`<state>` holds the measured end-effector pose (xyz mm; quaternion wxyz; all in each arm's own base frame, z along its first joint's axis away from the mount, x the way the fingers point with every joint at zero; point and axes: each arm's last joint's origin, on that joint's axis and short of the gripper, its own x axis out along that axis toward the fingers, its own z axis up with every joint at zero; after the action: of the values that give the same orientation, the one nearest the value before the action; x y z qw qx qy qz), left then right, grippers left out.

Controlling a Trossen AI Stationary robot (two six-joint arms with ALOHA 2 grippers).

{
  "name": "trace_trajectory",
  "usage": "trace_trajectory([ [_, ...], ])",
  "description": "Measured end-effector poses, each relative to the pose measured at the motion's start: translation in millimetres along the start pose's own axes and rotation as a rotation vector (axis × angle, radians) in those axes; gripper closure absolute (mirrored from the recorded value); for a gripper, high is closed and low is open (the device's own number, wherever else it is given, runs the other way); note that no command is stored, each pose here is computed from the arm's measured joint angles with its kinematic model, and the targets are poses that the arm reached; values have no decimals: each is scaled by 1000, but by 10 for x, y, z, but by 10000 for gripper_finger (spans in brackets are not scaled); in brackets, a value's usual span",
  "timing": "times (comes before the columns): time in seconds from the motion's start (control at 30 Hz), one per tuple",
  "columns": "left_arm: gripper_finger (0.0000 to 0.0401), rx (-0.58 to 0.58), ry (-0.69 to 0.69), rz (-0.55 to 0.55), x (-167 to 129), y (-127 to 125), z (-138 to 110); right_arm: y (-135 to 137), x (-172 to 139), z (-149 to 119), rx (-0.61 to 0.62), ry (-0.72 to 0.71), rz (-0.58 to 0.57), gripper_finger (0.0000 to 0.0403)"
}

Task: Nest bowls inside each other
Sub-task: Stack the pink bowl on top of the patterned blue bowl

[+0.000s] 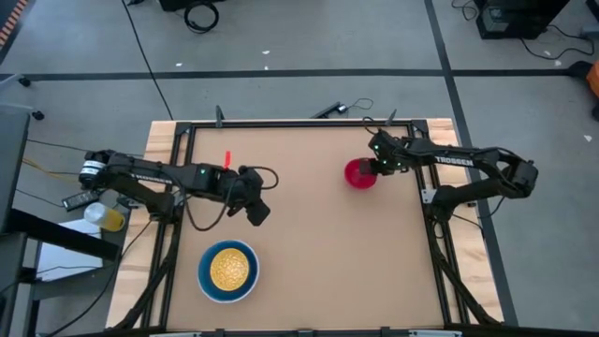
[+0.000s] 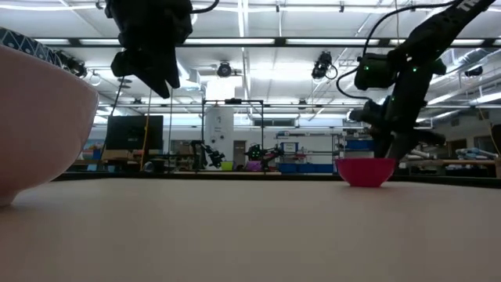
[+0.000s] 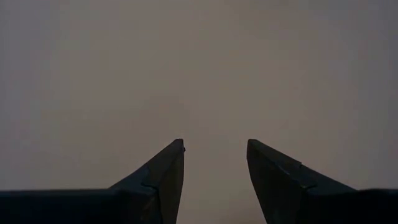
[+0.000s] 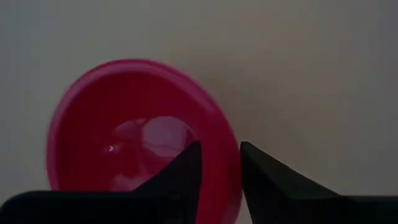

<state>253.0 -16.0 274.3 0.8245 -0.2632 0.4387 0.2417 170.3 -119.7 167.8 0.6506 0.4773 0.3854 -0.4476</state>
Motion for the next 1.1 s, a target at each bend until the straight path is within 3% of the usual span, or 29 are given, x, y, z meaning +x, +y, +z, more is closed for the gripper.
trace_trajectory([
  [0.1, 225, -42, -3, -4, -17, 2, -2, 42, 122, -26, -16, 34, 14, 305],
  [0.23, 225, -138, 18, -25, -176, 7, -66, 152, 207, -129, -38, 80, 40, 366],
  [0.3, 225, -131, 2, -19, -330, 12, -93, 280, 184, -222, -51, 71, 103, 387],
  [0.47, 225, -79, -50, 68, -735, 174, -212, 723, 53, -506, 16, 30, 346, 378],
  [0.7, 225, -134, -106, 7, -1039, 345, -296, 1536, -162, -1034, -59, -8, 506, 388],
  [0.87, 225, -69, -116, 6, -1067, 361, -310, 2273, -244, -1386, -292, -61, 593, 388],
  [1.1, 225, 4, -86, -9, -1059, 351, -318, 3229, -308, -1756, -477, -171, 693, 388],
])
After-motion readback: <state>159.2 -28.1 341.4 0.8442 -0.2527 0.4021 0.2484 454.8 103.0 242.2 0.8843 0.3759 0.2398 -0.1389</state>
